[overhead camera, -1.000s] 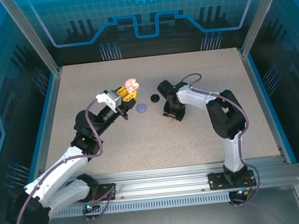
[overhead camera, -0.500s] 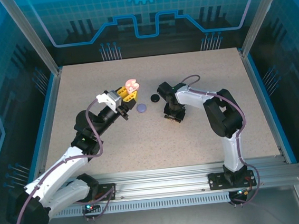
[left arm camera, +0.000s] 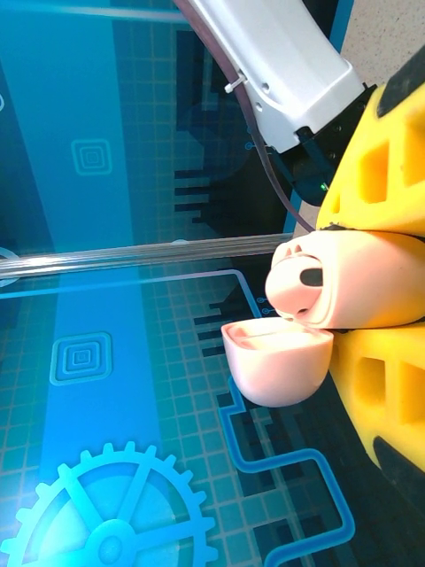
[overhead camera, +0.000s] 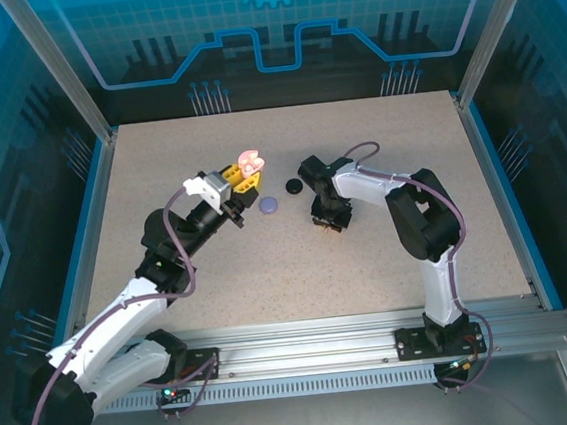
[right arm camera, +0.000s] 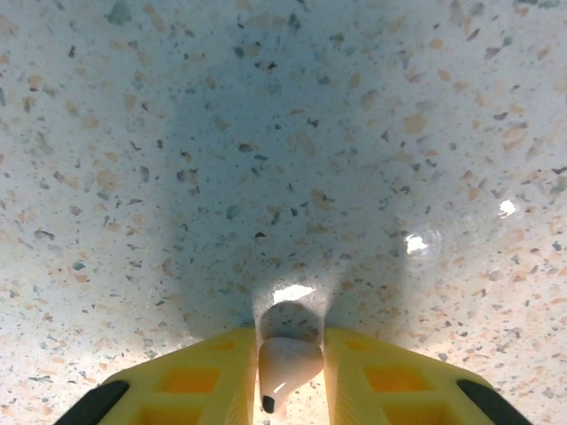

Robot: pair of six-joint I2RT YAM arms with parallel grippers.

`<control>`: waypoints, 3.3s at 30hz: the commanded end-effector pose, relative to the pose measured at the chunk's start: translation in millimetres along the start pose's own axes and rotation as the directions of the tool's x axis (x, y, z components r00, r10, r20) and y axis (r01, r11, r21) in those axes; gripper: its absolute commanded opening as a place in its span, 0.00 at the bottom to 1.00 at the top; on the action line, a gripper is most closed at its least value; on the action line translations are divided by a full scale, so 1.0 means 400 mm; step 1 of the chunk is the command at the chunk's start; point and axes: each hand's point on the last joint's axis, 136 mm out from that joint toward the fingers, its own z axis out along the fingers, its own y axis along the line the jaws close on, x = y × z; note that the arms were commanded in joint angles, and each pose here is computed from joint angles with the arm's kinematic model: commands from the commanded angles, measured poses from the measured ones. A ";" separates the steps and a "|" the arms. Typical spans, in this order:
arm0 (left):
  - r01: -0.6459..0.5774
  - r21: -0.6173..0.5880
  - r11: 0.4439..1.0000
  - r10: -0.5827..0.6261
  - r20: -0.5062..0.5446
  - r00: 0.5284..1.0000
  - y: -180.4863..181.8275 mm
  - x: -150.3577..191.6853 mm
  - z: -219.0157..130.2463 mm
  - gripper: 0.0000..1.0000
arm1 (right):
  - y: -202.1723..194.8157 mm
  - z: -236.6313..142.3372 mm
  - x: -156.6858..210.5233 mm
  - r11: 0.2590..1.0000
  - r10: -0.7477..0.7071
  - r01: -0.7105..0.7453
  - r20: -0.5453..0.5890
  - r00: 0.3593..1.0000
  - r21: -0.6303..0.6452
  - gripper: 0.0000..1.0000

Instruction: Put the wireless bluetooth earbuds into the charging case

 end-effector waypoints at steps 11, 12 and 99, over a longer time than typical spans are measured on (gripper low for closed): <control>0.014 0.000 1.000 -0.014 0.030 0.999 0.000 -0.021 0.004 0.00 | -0.001 -0.017 -0.013 0.995 -0.104 0.103 0.078 0.992 0.008 0.18; 0.014 -0.002 1.000 -0.014 0.031 0.999 0.001 -0.022 0.004 0.00 | 0.002 -0.022 -0.014 0.994 -0.111 0.111 0.088 0.990 -0.003 0.18; 0.011 0.093 0.996 -0.011 -0.007 1.000 -0.034 0.001 0.064 0.00 | 0.274 -0.924 0.164 0.493 -0.287 0.750 0.731 0.619 -0.442 0.18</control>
